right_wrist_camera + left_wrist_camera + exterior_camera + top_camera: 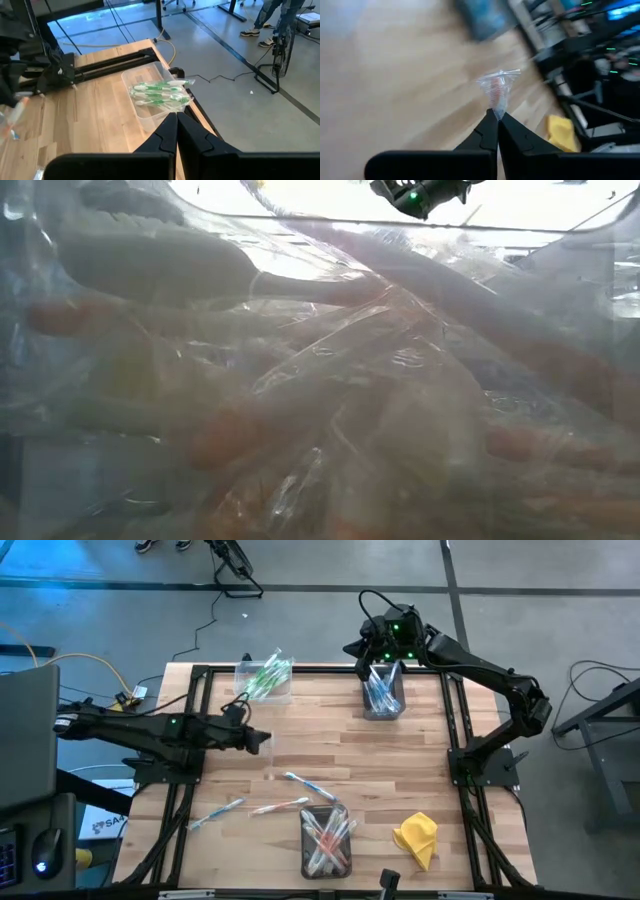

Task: Pick & Place Toothbrushes
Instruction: Put the orange toothbrush into the bottom black bin

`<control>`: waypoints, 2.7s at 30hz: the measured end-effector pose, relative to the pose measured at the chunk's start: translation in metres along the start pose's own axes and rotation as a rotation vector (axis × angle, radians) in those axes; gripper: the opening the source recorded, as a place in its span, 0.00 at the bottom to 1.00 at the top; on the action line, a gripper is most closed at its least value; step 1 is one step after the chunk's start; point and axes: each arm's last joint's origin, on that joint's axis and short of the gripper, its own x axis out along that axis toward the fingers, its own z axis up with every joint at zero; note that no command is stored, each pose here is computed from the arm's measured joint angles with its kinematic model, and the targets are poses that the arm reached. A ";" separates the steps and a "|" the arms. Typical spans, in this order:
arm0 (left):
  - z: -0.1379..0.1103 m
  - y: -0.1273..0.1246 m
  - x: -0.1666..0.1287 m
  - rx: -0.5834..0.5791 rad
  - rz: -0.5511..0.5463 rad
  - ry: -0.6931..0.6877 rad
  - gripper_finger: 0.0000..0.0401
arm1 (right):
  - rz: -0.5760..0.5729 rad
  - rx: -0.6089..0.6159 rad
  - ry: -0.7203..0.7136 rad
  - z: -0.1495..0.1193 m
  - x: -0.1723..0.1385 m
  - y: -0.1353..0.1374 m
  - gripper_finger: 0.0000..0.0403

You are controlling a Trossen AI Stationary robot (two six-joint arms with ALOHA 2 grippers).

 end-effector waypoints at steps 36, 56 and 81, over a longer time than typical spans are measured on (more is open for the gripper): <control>0.115 -0.046 0.042 0.535 -0.232 -0.341 0.00 | 0.159 0.094 -0.024 0.005 0.008 0.059 0.01; 0.138 -0.058 0.026 0.628 -0.181 -0.368 0.00 | 0.432 -0.189 -0.054 0.002 0.011 0.066 0.01; 0.137 -0.059 0.026 0.608 -0.221 -0.345 0.00 | 0.319 -0.106 -0.027 -0.012 0.057 0.083 0.39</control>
